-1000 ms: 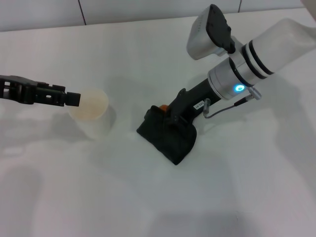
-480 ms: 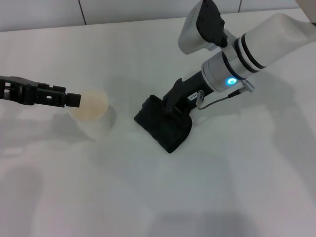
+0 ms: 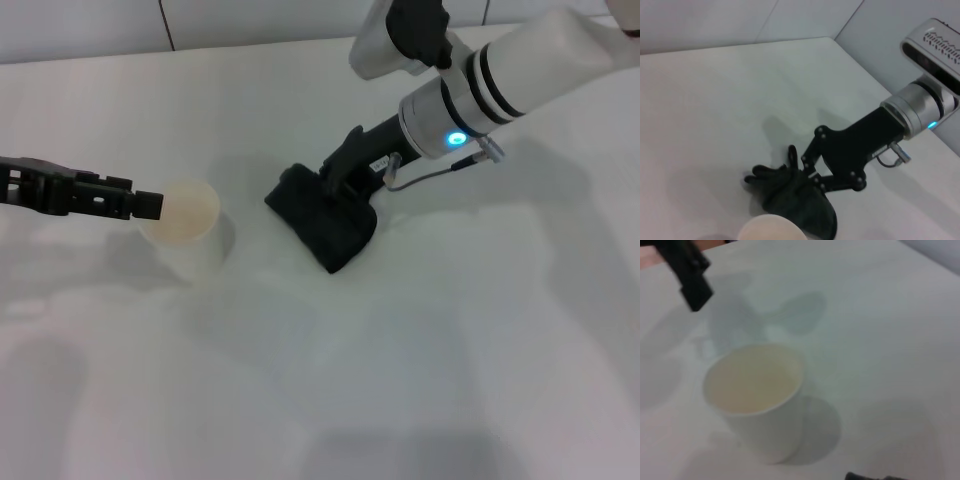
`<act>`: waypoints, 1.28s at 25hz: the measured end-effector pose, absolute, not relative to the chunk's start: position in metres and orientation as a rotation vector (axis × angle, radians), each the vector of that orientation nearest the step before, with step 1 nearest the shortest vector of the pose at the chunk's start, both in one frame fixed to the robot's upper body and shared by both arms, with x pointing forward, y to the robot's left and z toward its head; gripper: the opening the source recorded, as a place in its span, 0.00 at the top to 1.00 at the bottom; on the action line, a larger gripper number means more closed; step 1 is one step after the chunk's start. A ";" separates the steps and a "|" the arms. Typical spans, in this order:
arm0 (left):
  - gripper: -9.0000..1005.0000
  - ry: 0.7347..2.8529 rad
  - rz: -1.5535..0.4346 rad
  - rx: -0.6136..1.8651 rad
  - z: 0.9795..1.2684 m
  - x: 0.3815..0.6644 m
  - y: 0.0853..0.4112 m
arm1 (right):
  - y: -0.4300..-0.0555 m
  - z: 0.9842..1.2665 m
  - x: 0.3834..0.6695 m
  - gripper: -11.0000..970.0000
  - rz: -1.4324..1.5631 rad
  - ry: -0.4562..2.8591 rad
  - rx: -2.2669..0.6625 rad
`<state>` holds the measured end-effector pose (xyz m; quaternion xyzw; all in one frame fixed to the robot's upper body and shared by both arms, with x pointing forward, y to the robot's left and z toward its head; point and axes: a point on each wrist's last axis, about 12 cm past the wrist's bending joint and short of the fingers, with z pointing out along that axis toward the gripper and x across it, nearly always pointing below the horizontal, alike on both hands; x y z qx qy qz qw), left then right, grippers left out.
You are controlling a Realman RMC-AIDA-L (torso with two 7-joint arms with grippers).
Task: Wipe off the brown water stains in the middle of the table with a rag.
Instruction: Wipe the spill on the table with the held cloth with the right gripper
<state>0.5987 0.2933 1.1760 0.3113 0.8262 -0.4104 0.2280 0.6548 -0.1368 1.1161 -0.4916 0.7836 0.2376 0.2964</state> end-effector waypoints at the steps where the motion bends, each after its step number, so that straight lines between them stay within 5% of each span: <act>1: 0.14 2.276 -1.130 0.857 1.176 0.599 0.293 | -0.137 1.117 0.657 0.90 0.615 2.083 -1.298; 32: 0.14 2.277 -1.125 0.861 1.176 0.600 0.292 | -0.153 1.121 0.625 0.90 0.838 2.126 -1.585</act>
